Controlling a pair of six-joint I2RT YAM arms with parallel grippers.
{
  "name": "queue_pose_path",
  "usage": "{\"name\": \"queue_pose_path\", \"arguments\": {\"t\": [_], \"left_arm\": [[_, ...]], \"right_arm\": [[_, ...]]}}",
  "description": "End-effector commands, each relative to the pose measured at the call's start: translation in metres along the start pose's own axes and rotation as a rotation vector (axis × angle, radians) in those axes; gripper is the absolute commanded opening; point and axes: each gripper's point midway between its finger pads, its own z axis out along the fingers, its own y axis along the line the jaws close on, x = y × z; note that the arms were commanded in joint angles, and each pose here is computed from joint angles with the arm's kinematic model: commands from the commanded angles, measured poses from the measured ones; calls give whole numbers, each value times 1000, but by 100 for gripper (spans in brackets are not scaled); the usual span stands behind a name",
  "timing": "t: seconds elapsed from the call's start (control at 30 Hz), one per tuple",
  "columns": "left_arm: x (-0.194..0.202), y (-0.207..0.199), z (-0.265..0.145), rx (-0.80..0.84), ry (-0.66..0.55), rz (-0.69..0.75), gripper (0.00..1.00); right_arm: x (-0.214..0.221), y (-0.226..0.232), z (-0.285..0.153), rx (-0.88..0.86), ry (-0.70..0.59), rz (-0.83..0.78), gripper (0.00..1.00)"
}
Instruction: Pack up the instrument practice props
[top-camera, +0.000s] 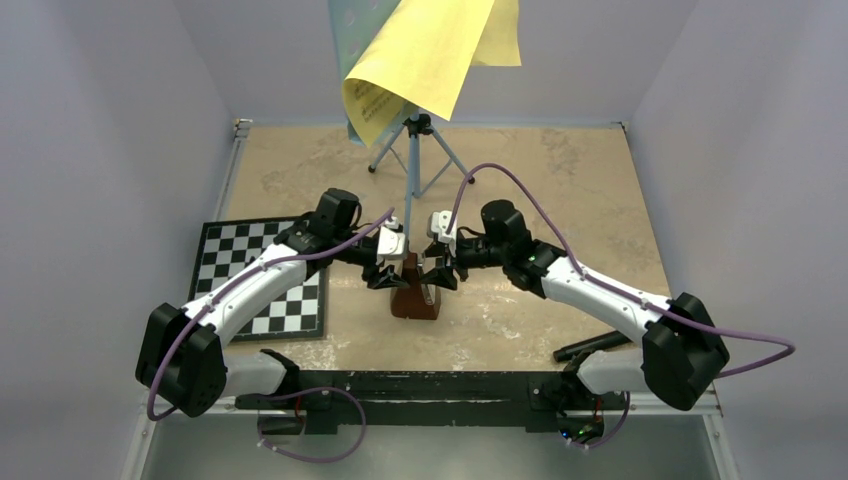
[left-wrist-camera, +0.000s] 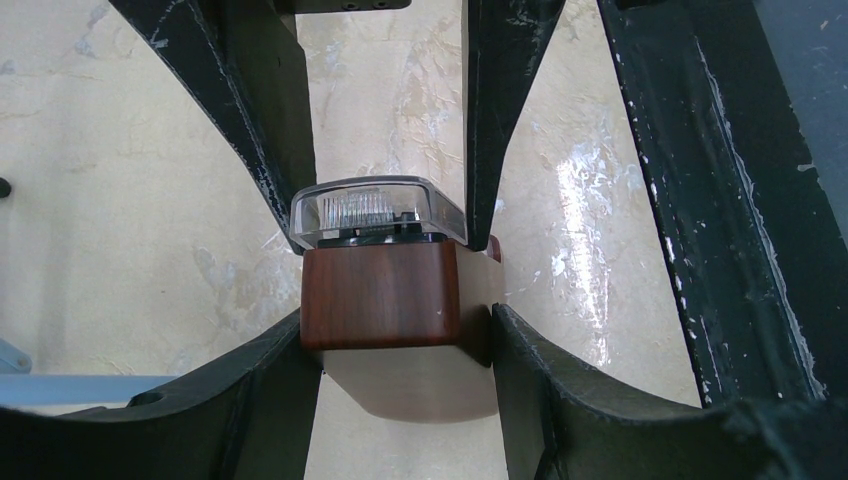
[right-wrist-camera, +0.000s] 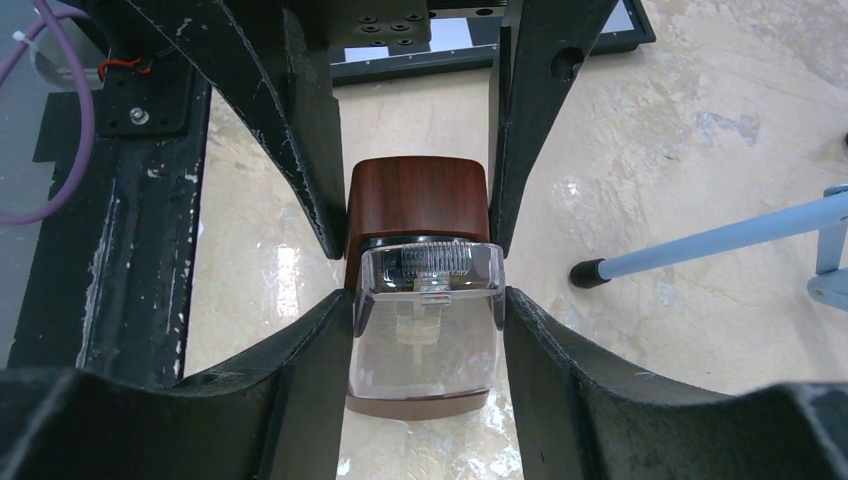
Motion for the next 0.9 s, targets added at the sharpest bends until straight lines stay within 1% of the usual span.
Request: {"name": "queue_pose_path", "arguments": {"t": [0.0,0.17,0.37,0.6,0.87], "left_arm": [[36,0,8,-17,103,-21,0],[36,1,8,-18,107,-20,0],[42,1,9,-15,119,-22,0],[42,1,9,-17,122,-22,0],[43,1,10,-16,123,-20,0]], "right_arm": [[-25,21,-5,-80,-48,55,0],[-21,15,-2,-55,-41,31,0],[-26,23,-4,-92,-51,68,0],[-20,13,-12,3,-25,11,0],[-11,6,4,-4,-28,-4,0]]}}
